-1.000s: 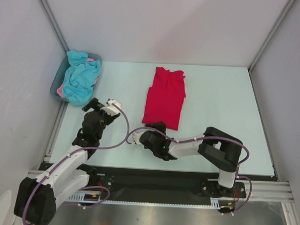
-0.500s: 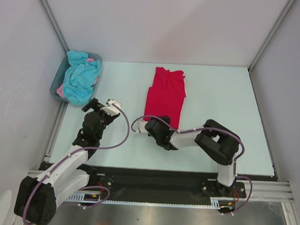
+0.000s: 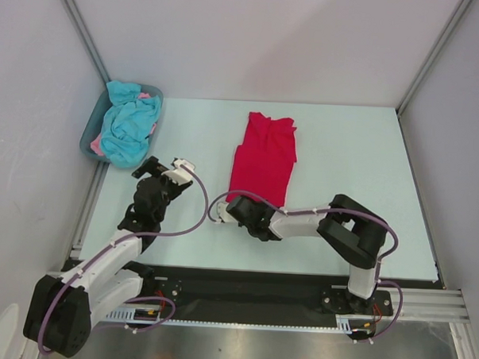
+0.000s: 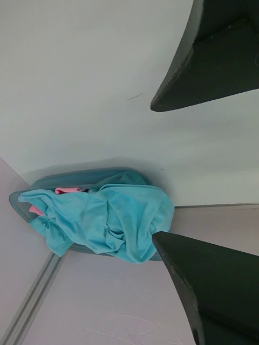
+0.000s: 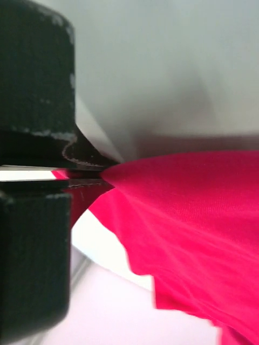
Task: Fold and stack the t-shirts
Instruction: Fold the tshirt
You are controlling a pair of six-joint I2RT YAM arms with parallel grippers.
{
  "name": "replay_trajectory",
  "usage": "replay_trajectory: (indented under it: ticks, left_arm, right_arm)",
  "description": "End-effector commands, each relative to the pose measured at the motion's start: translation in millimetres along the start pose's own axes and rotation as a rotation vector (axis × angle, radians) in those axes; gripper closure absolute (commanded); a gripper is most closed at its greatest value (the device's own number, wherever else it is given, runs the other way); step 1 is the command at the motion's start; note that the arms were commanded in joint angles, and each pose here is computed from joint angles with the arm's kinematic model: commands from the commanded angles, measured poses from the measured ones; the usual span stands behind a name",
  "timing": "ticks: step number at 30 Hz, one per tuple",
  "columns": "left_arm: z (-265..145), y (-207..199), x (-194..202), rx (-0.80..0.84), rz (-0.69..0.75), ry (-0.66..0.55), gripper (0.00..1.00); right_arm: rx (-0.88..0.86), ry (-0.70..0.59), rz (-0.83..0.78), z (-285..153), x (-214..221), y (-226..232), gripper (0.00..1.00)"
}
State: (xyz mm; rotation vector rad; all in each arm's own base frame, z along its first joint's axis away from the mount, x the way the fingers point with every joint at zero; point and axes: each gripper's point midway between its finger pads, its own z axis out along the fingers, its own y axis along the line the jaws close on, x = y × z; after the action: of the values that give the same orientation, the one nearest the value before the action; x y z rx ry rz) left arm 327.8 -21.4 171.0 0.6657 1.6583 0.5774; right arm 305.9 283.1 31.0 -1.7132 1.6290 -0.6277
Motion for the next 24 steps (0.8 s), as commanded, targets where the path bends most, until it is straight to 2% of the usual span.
replay_trajectory:
  ticks: [1,12,17,24]
  left_arm:
    - [3.2,16.3,-14.7,-0.054,-0.02,-0.04,0.0]
    - [1.9,23.5,-21.7,-0.064,-0.024,-0.052,0.0]
    - [1.8,27.0,-23.1,-0.07,-0.031,-0.052,0.0]
    - [3.7,28.6,-26.8,-0.068,-0.041,-0.052,0.0]
  right_arm:
    - [-0.073,-0.102,0.054,-46.3,-29.7,-16.0,1.0]
    - [-0.268,-0.148,0.036,-111.3,-36.9,-15.9,1.0]
    - [-0.405,-0.218,0.032,-144.7,-46.1,-10.8,1.0]
    - [-0.557,-0.23,0.014,-160.5,-47.8,8.5,1.0]
